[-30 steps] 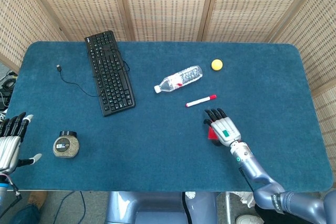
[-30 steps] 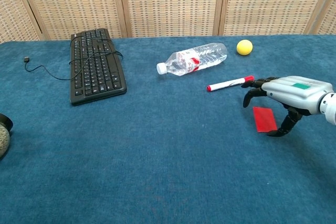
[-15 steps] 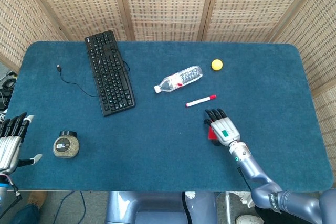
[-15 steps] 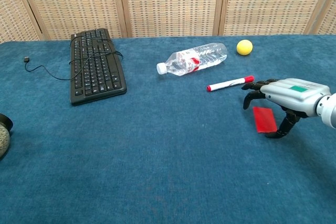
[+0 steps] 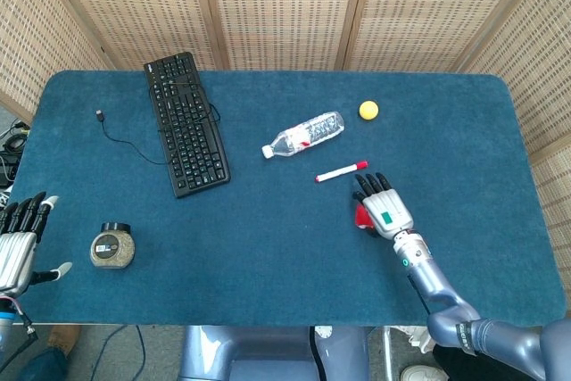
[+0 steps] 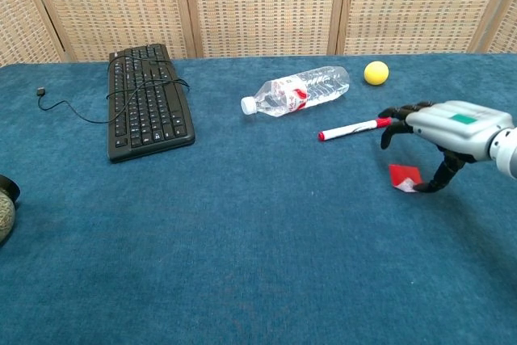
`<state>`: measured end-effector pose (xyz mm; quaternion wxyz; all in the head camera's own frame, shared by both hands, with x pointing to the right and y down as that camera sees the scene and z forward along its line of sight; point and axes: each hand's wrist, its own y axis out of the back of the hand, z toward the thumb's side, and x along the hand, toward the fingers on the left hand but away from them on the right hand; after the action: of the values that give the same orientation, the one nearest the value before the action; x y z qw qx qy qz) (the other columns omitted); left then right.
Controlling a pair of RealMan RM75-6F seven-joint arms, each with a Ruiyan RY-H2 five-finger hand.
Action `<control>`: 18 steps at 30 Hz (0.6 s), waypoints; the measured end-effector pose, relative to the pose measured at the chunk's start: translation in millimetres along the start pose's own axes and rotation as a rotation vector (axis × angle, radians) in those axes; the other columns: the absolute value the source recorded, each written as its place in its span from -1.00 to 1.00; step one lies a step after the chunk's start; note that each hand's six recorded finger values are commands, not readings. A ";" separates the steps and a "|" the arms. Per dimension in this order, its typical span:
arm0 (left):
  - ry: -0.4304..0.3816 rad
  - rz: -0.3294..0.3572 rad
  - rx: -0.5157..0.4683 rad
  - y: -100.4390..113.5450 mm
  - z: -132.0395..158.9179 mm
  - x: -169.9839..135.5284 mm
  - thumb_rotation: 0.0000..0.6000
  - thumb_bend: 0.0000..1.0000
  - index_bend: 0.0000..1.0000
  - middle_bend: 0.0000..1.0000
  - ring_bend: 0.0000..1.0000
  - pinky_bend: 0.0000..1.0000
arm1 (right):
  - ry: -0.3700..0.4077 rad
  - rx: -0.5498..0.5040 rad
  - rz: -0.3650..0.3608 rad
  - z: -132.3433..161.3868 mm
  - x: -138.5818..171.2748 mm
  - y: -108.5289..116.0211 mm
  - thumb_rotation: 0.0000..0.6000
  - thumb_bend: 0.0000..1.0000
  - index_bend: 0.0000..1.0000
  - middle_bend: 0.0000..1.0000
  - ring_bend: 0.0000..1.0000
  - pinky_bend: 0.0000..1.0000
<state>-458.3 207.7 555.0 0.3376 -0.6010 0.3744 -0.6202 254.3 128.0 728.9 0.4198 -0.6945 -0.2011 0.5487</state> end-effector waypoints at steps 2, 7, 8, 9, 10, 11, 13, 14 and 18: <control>0.000 0.000 0.000 0.1 -0.1 0.0 1.00 -1.00 -1.00 -1.00 -1.00 -1.00 | -0.002 -0.001 -0.037 -0.6 0.2 9.5 1.00 -0.62 -0.47 -1.00 -1.00 -1.00; -0.004 -0.001 0.000 0.2 1.0 -0.3 1.00 -1.00 -1.00 -1.00 -1.00 -1.00 | 0.003 -0.028 -0.109 0.8 3.9 30.8 1.00 -0.62 -0.48 -1.00 -1.00 -1.00; -0.004 0.000 -0.002 0.5 0.9 -0.5 1.00 -1.00 -1.00 -1.00 -1.00 -1.00 | 0.004 -0.032 -0.102 0.8 4.8 30.3 1.00 -0.63 -0.48 -1.00 -1.00 -1.00; -0.004 0.000 -0.003 0.9 0.6 -0.6 1.00 -1.00 -1.00 -1.00 -1.00 -1.00 | 0.006 -0.036 -0.092 1.1 5.8 29.0 1.00 -0.63 -0.48 -1.00 -1.00 -1.00; -0.004 0.000 -0.003 1.1 0.5 -0.7 1.00 -1.00 -1.00 -1.00 -1.00 -1.00 | 0.008 -0.043 -0.074 1.9 7.0 26.2 1.00 -0.63 -0.48 -1.00 -1.00 -1.00; -0.004 0.000 -0.003 1.2 0.6 -0.8 1.00 -1.00 -1.00 -1.00 -1.00 -1.00 | 0.007 -0.047 -0.061 2.0 7.7 23.8 1.00 -0.63 -0.48 -1.00 -1.00 -1.00; -0.006 0.000 -0.004 1.3 0.7 -1.1 1.00 -1.00 -1.00 -1.00 -1.00 -1.00 | 0.003 -0.052 -0.036 1.4 8.8 18.9 1.00 -0.63 -0.47 -1.00 -1.00 -1.00; -0.006 0.001 -0.004 1.4 0.8 -1.2 1.00 -1.00 -1.00 -1.00 -1.00 -1.00 | 0.002 -0.050 -0.029 1.3 9.1 17.3 1.00 -0.63 -0.47 -1.00 -1.00 -1.00; -0.005 0.000 -0.004 1.5 0.3 -1.3 1.00 -1.00 -1.00 -1.00 -1.00 -1.00 | -0.002 -0.048 -0.011 1.6 9.6 12.4 1.00 -0.63 -0.46 -1.00 -1.00 -1.00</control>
<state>-458.0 208.0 553.1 0.3371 -0.6032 0.3749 -0.6180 253.6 128.6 713.1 0.4059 -0.7026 -0.2185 0.5421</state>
